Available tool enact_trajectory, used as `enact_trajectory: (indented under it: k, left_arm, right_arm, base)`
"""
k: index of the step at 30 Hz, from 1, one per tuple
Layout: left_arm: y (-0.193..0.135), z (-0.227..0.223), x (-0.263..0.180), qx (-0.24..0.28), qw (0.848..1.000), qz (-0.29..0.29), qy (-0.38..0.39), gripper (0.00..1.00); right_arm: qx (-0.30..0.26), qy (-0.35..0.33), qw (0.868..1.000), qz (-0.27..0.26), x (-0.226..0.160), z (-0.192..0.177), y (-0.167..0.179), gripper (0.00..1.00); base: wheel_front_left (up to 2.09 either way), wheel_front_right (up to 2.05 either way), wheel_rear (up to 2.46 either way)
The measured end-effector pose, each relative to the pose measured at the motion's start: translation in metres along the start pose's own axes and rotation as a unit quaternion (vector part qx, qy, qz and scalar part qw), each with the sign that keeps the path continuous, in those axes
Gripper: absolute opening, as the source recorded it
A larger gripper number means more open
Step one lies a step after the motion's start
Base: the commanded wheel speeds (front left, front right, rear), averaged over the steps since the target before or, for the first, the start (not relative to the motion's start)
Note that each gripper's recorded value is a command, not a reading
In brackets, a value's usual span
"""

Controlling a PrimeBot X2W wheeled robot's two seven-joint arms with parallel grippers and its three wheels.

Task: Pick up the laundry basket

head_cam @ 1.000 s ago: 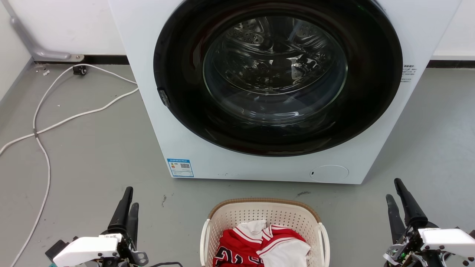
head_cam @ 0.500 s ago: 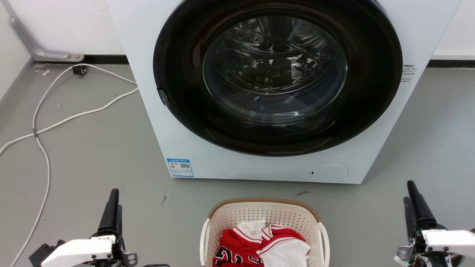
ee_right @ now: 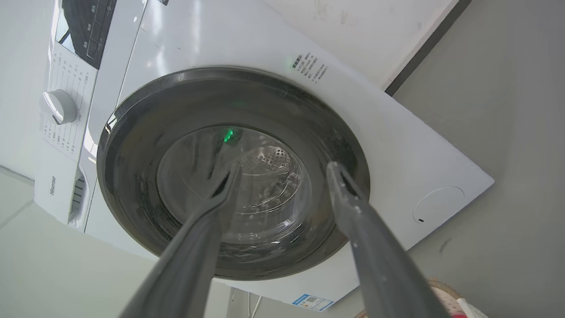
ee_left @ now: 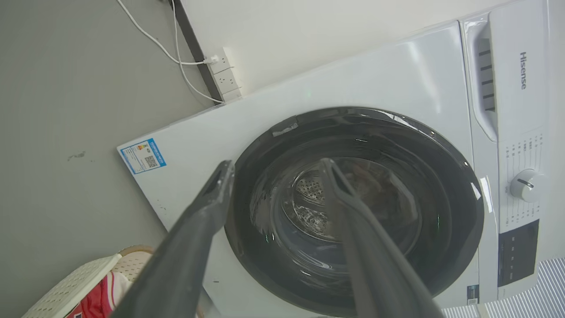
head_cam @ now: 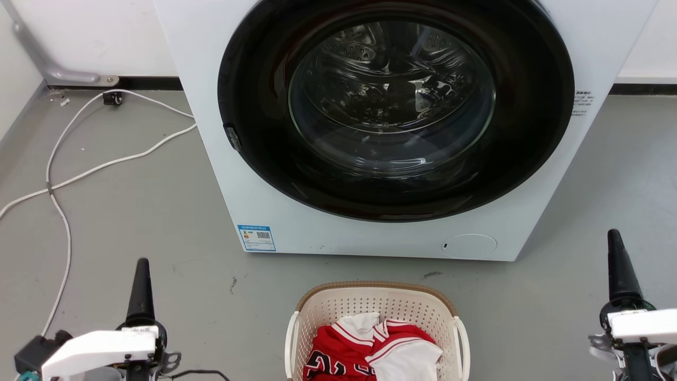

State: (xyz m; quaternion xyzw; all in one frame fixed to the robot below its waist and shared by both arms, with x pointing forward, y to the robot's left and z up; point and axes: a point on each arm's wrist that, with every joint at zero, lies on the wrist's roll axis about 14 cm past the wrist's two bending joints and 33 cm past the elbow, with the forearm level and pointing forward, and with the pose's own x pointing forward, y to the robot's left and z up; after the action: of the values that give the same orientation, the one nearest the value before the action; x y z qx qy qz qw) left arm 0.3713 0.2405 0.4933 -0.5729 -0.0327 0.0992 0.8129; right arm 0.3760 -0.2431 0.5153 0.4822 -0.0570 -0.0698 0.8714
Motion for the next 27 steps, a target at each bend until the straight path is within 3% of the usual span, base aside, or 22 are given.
enact_trajectory:
  k: [5,12,20,27]
  left_arm:
    - [-0.016,0.003,0.001,0.065,0.998,-0.012,-0.009,1.00]
    - [-0.046,-0.009,-0.002,0.172,0.984,-0.041,-0.011,1.00]
    - [-0.054,-0.031,-0.013,0.206,0.976,-0.076,0.013,1.00]
    - [-0.067,-0.049,-0.018,0.277,0.953,-0.122,0.027,1.00]
  right_arm:
    - [-0.077,-0.006,0.996,0.035,0.002,0.003,0.022,1.00]
    - [-0.173,-0.015,0.981,0.082,0.001,0.001,0.050,1.00]
    - [-0.252,-0.014,0.960,0.123,-0.006,-0.010,0.072,1.00]
    - [-0.296,-0.015,0.945,0.139,-0.010,-0.016,0.079,1.00]
  base:
    - [0.00,0.00,0.00]
    - [0.00,0.00,0.00]
    - [0.00,0.00,0.00]
    - [0.00,0.00,0.00]
